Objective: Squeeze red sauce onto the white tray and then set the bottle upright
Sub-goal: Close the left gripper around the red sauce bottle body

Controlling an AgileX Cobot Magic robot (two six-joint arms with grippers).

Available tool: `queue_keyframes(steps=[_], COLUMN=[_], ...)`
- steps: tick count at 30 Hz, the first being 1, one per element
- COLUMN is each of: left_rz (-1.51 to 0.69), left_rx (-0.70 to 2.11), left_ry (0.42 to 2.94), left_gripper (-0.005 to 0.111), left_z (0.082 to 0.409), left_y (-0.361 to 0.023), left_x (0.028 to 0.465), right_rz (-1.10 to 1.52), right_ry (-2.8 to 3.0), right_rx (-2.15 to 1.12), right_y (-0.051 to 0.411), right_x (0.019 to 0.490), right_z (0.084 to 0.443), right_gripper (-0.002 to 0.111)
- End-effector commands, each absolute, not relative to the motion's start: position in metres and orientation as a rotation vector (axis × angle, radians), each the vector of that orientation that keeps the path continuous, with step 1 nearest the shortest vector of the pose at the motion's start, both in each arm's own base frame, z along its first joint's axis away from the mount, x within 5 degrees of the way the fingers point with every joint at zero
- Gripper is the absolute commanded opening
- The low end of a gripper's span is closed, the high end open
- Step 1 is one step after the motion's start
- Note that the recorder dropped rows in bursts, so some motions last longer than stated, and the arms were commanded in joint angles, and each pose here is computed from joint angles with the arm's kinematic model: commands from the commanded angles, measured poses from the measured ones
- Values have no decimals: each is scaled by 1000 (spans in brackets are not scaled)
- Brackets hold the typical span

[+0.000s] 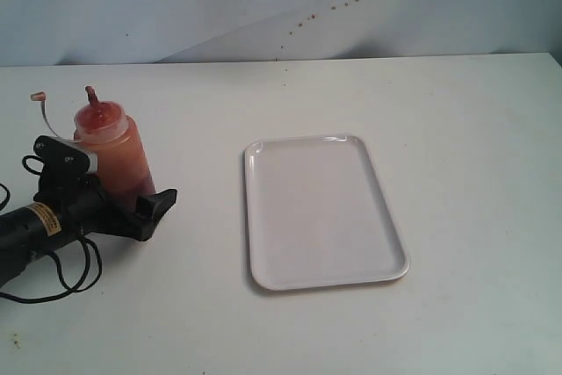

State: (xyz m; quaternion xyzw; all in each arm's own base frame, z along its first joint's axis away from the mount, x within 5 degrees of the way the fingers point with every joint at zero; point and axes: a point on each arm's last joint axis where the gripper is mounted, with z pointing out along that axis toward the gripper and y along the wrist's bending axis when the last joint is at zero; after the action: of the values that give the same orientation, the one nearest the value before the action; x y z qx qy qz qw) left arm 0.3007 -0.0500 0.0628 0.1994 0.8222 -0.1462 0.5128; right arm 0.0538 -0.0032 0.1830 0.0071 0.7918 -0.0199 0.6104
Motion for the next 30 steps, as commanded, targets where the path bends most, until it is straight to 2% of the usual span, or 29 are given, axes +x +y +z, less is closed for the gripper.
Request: queue_keyframes(steps=[1,30], left_rz=[-331,-318], left_rx=[510,488], left_ry=[1949,1956], left_gripper=[104,104], left_z=[64,64], left_y=[-50,-48], left_x=[303,304], right_rz=[-43,-43], right_ry=[1823,1823], right_rx=[27,27], right_y=[-3,-3], right_x=[53,53], right_z=[183,183], right_gripper=[0,0])
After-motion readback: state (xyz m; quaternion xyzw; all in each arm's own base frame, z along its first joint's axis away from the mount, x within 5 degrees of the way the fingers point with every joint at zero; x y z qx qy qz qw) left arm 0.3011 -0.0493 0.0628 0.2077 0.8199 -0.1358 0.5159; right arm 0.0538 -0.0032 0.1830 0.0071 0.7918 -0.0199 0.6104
